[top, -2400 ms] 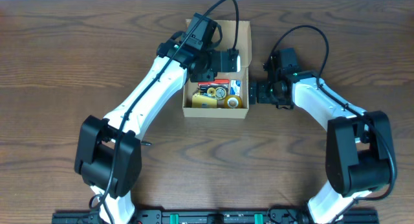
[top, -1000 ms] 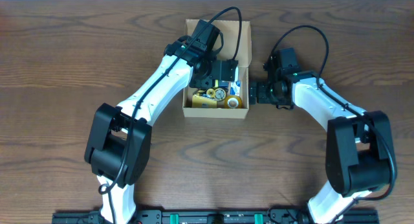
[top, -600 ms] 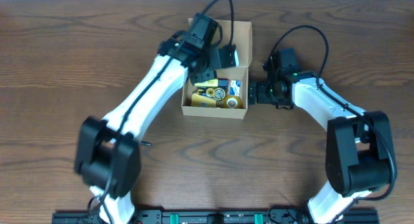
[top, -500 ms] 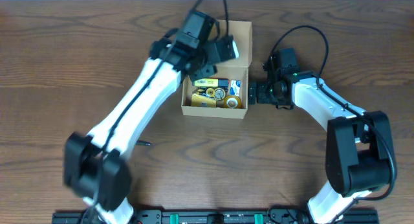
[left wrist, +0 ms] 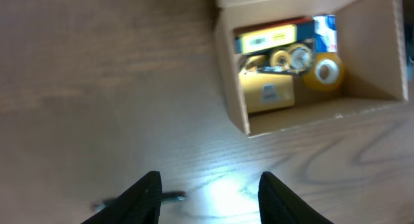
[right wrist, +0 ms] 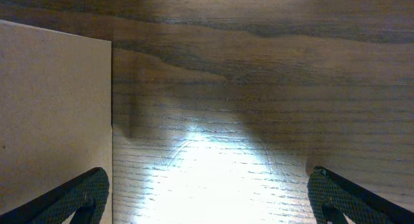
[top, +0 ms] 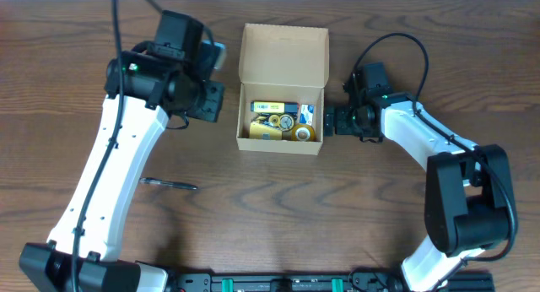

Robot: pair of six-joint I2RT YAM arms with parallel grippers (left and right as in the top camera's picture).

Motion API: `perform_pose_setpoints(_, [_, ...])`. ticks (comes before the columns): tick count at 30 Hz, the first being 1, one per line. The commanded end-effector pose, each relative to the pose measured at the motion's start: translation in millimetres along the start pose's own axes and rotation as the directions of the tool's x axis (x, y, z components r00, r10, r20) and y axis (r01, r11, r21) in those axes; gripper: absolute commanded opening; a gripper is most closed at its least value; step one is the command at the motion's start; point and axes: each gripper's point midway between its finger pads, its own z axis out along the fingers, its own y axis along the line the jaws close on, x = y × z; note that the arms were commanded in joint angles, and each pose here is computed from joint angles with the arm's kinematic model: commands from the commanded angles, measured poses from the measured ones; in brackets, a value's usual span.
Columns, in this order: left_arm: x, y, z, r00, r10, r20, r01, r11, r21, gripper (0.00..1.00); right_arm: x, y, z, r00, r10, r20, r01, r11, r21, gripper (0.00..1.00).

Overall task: Pack container
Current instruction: 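Move the left gripper to the clear pen and grasp it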

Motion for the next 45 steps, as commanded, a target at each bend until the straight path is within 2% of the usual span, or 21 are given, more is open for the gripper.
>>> perform_pose_setpoints(1, [18.7,6.4,9.2,0.982,-0.188,-0.026,0.188,0.982,-0.010,0.50,2.1,2.9,0.9,1.000,-0.018,-0.006,0.018,1.000,-0.008,0.99])
perform_pose_setpoints(4, [38.2,11.3,21.3,0.981,-0.195,0.012,0.195,0.981,-0.016,0.54,2.1,2.9,0.9,1.000,-0.018,-0.006,0.018,1.000,-0.008,0.99])
perform_pose_setpoints(7, [62.0,17.5,36.9,0.949,-0.312,0.051,0.312,0.950,-0.010,0.53,2.1,2.9,0.9,1.000,-0.018,-0.006,0.018,1.000,-0.008,0.99])
perform_pose_setpoints(9, [80.5,28.7,45.0,0.904,-0.425,0.051,0.427,0.903,-0.043,0.52,2.1,2.8,0.9,1.000,-0.018,-0.006,0.018,1.000,-0.008,0.99])
perform_pose_setpoints(12, [114.5,48.4,55.4,0.796,-0.603,0.053,0.604,0.787,-0.126,0.49,2.1,2.9,0.9,1.000,-0.018,-0.006,0.018,1.000,-0.008,0.99])
perform_pose_setpoints(14, [136.3,58.4,61.6,0.701,-0.710,0.068,0.710,0.684,-0.169,0.49,2.1,2.9,0.9,1.000,-0.018,-0.006,0.018,1.000,-0.008,0.99])
perform_pose_setpoints(16, [164.9,69.2,71.3,0.535,-0.839,0.096,0.834,0.507,-0.216,0.49,2.1,2.8,0.9,1.000,-0.018,-0.006,0.018,1.000,-0.008,0.99])
perform_pose_setpoints(19, [195.8,79.1,83.7,0.359,-0.924,0.131,0.911,0.316,-0.266,0.49,2.1,2.9,0.9,1.000,-0.018,-0.006,0.018,1.000,-0.008,0.99])
perform_pose_setpoints(23, [218.8,94.5,90.0,0.182,-0.954,0.237,0.948,0.106,-0.301,0.49,2.1,2.8,0.9,1.000,-0.018,-0.006,0.018,1.000,-0.008,0.99])
perform_pose_setpoints(25, [220.3,100.7,90.9,0.133,-0.948,0.288,0.956,0.046,-0.289,0.50,2.1,2.9,0.9,1.000,-0.018,-0.006,0.018,1.000,-0.008,0.99])
perform_pose_setpoints(31, [216.6,112.4,103.4,0.030,-0.927,0.374,0.976,-0.053,-0.209,0.51,2.1,2.8,0.9,1.000,-0.018,-0.006,0.018,1.000,-0.008,0.99])
perform_pose_setpoints(36, [201.5,115.7,115.0,0.014,-0.924,0.382,0.988,-0.046,-0.146,0.51,2.1,2.9,0.9,1.000,-0.018,-0.006,0.018,1.000,-0.008,0.99])
perform_pose_setpoints(39, [194.6,118.1,122.2,0.005,-0.924,0.382,0.990,-0.048,-0.130,0.55,2.1,2.9,0.9,1.000,-0.018,-0.006,0.018,1.000,-0.008,0.99])
perform_pose_setpoints(45, [187.9,118.0,138.2,0.000,-0.932,0.363,0.991,-0.048,-0.125,0.52,2.1,2.8,0.9,1.000,-0.018,-0.006,0.018,1.000,-0.008,0.99])
